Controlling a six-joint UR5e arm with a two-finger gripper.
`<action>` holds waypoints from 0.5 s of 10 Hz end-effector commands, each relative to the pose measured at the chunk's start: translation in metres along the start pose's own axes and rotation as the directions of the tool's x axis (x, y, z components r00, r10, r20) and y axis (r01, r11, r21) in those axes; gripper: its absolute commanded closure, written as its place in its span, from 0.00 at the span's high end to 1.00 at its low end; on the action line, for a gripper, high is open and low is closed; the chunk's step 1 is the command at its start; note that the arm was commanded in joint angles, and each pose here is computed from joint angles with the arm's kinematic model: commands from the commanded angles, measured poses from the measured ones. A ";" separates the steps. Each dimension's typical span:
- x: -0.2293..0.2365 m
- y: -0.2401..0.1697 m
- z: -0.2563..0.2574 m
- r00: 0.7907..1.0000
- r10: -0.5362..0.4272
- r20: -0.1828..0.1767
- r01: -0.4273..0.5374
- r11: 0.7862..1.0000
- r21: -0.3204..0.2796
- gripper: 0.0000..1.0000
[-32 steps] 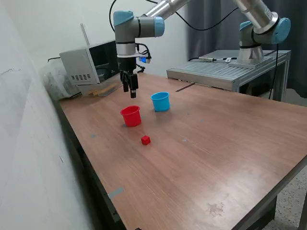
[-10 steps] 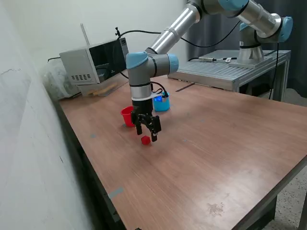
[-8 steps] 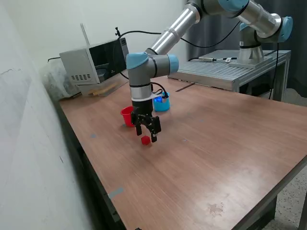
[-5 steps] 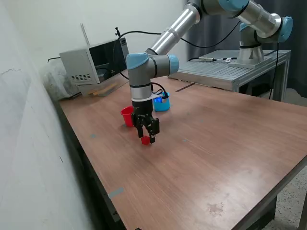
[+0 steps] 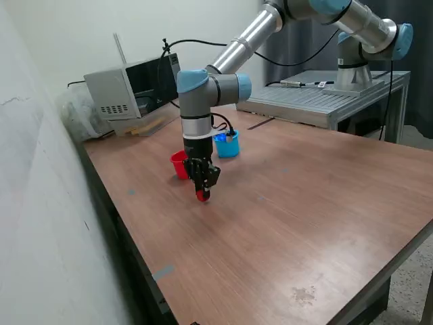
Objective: Place red objects in the red bin, and blue objects in the blue bin.
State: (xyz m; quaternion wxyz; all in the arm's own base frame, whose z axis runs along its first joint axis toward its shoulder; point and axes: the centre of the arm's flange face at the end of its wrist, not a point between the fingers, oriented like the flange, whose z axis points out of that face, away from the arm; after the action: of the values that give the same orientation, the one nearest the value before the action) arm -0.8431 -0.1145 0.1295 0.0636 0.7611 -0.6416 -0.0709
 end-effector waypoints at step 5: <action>-0.012 -0.011 -0.160 0.998 -0.019 0.058 0.023 0.997 -0.070 0.00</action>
State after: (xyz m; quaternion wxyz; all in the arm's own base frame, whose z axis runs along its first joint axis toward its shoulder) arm -0.8178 -0.1046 0.2508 0.0783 0.7605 -0.6353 -0.1089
